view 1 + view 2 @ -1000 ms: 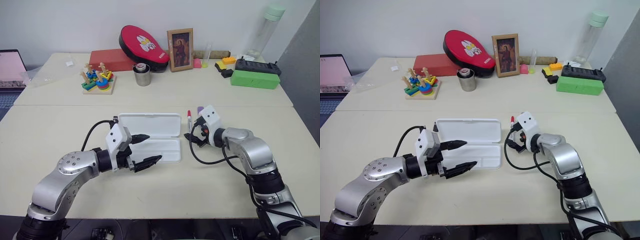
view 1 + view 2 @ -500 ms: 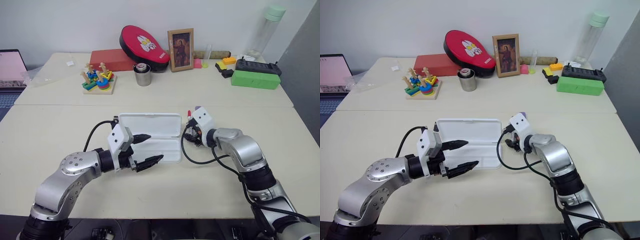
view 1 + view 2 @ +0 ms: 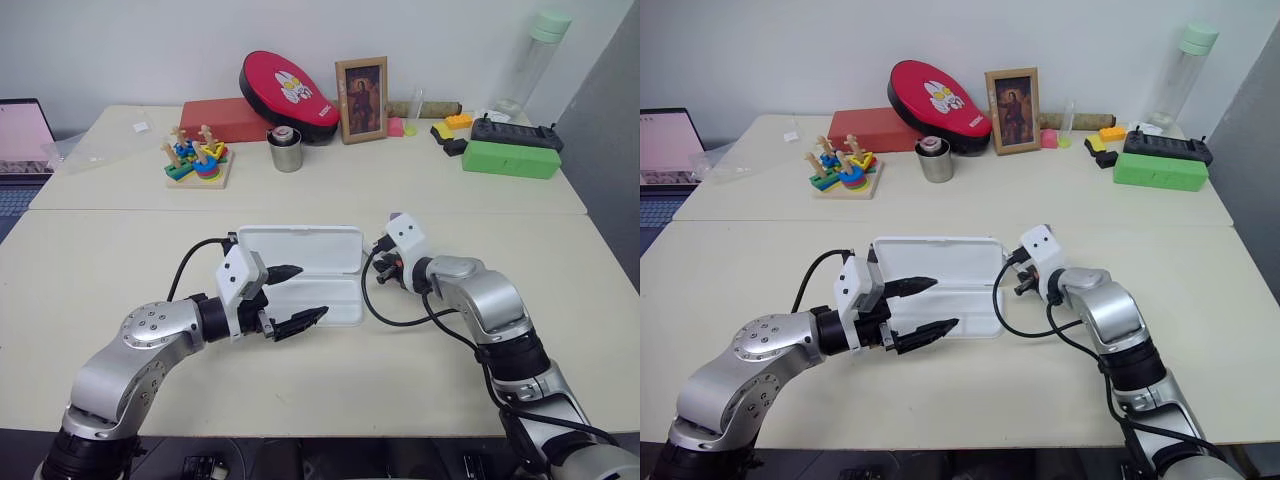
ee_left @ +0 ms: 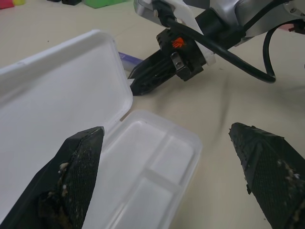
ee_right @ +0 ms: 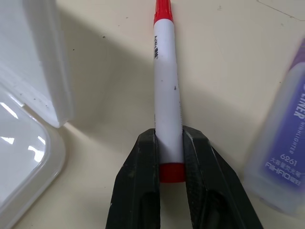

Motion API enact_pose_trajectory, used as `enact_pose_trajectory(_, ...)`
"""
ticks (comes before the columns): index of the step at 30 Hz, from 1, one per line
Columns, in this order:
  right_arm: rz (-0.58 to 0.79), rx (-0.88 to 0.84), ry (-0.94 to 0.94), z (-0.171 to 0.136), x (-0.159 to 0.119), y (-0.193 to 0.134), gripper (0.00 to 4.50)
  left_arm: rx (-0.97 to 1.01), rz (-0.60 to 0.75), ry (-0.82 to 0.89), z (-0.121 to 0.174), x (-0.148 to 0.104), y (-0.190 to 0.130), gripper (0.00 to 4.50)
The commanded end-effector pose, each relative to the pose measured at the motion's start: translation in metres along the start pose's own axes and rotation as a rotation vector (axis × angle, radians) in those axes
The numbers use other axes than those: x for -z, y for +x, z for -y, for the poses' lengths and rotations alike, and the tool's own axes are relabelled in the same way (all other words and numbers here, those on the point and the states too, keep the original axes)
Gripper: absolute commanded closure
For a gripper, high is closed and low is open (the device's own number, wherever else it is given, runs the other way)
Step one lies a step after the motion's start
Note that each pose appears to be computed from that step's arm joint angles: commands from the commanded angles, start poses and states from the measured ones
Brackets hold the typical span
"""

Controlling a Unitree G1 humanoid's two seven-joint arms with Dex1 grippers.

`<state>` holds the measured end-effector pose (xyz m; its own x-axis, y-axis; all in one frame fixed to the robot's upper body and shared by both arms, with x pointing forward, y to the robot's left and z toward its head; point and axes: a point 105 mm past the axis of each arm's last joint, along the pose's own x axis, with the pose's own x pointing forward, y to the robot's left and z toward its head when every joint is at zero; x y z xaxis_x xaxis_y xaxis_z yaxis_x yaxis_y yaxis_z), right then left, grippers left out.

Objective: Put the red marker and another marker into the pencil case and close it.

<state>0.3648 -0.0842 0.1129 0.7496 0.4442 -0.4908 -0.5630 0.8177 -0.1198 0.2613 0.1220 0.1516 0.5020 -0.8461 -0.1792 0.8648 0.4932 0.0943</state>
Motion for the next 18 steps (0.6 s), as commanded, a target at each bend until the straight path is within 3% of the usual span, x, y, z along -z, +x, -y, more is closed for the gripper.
enact_pose_trajectory(1, 0.119, 0.069, 0.022, 0.019, -0.036, -0.012, 4.17, -0.011, 0.051, 0.055, -0.001, -0.015, 0.002, 0.00)
enact_pose_trajectory(4, 0.270, 0.104, 0.012, 0.030, -0.072, -0.025, 4.17, -0.031, 0.069, 0.055, -0.003, -0.020, -0.002, 0.00)
enact_pose_trajectory(7, 0.440, -0.096, -0.086, 0.004, -0.109, -0.045, 4.17, -0.091, 0.116, 0.043, -0.006, -0.031, -0.017, 0.00)
enact_pose_trajectory(13, 0.463, -0.458, -0.315, -0.046, -0.102, -0.070, 4.17, -0.183, 0.128, -0.001, 0.000, -0.035, -0.049, 0.00)
enact_pose_trajectory(18, 0.370, -0.566, -0.465, -0.070, -0.083, -0.061, 4.17, -0.285, -0.028, -0.039, 0.004, 0.002, -0.080, 0.00)
